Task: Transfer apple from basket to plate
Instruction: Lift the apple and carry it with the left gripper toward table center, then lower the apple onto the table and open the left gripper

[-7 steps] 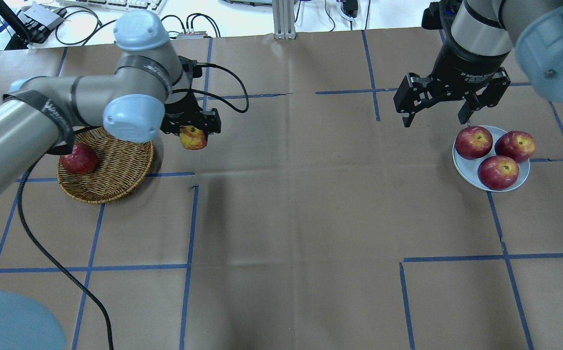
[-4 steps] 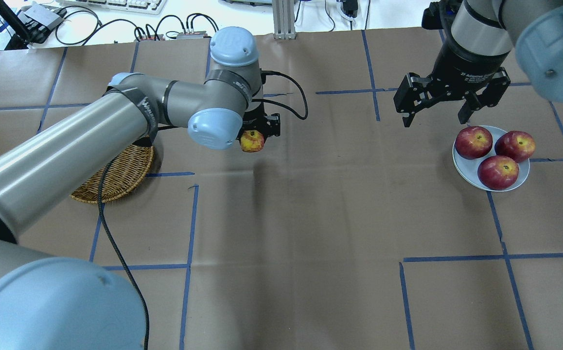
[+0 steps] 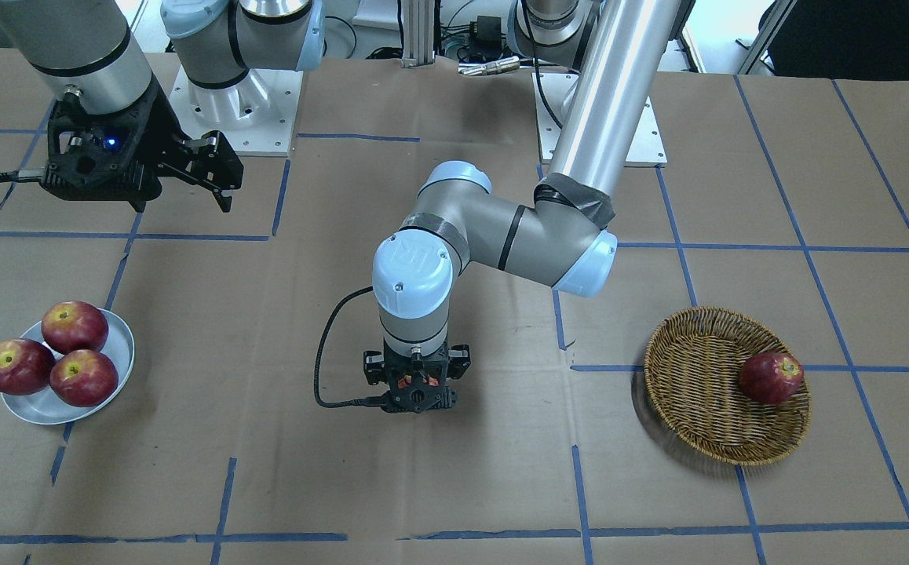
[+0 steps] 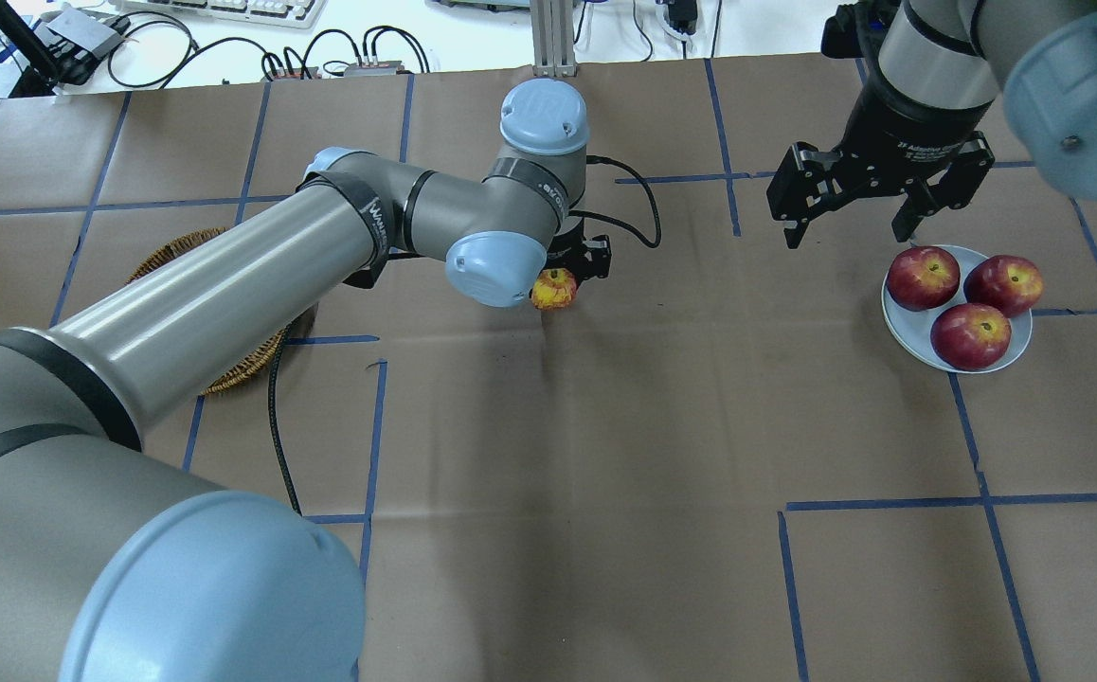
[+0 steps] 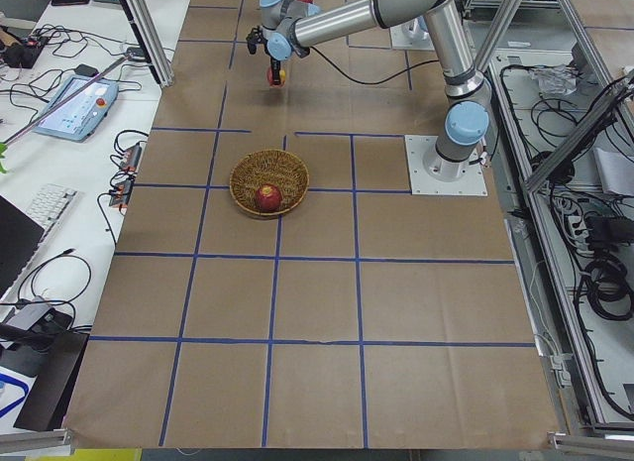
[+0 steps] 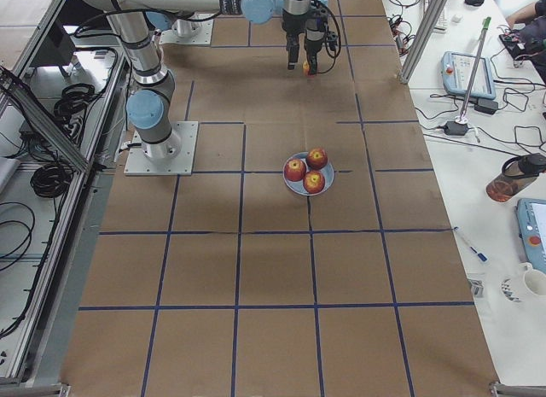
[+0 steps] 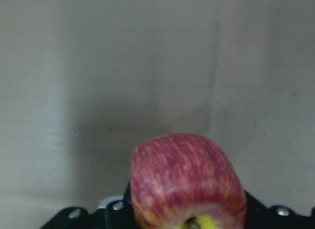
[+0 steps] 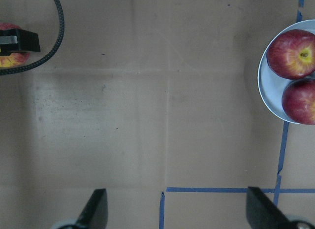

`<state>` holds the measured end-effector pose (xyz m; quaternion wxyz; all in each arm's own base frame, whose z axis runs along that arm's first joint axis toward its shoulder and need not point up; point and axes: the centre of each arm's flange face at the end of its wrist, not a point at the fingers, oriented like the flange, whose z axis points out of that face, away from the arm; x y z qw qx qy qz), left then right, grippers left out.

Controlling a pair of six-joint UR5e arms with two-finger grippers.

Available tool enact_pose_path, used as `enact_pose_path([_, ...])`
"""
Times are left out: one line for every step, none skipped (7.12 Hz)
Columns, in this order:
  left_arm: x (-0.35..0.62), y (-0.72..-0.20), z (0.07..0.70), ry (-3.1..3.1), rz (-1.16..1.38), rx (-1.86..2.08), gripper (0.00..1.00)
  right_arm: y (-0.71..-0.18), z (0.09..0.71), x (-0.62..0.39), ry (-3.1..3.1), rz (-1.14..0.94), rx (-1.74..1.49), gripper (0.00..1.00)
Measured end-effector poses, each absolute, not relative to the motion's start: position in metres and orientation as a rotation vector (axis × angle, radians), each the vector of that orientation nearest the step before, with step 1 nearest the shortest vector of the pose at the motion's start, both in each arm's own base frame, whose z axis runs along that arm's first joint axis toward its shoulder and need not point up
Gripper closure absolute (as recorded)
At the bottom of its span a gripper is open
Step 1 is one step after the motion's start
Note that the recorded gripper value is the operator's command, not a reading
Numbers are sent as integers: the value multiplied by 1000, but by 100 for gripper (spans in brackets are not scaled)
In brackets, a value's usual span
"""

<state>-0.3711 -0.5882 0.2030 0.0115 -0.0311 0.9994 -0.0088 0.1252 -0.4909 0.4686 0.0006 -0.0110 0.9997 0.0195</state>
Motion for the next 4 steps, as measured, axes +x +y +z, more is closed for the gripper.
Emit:
enact_pose_path([-374,-584,199,3120,-14,-97,60,-491,468,125,3140,62,-34,0])
enact_pose_path([-376,-582,195,3131,4,-98,57,-491,468,125,3140,62,-35,0])
enact_pose_path([-377,-580,192,3144,21,-98,48,-491,468,125,3140,62,-34,0])
enact_pose_path([-378,-579,190,3148,31,-98,22,-491,468,125,3140,62,-34,0])
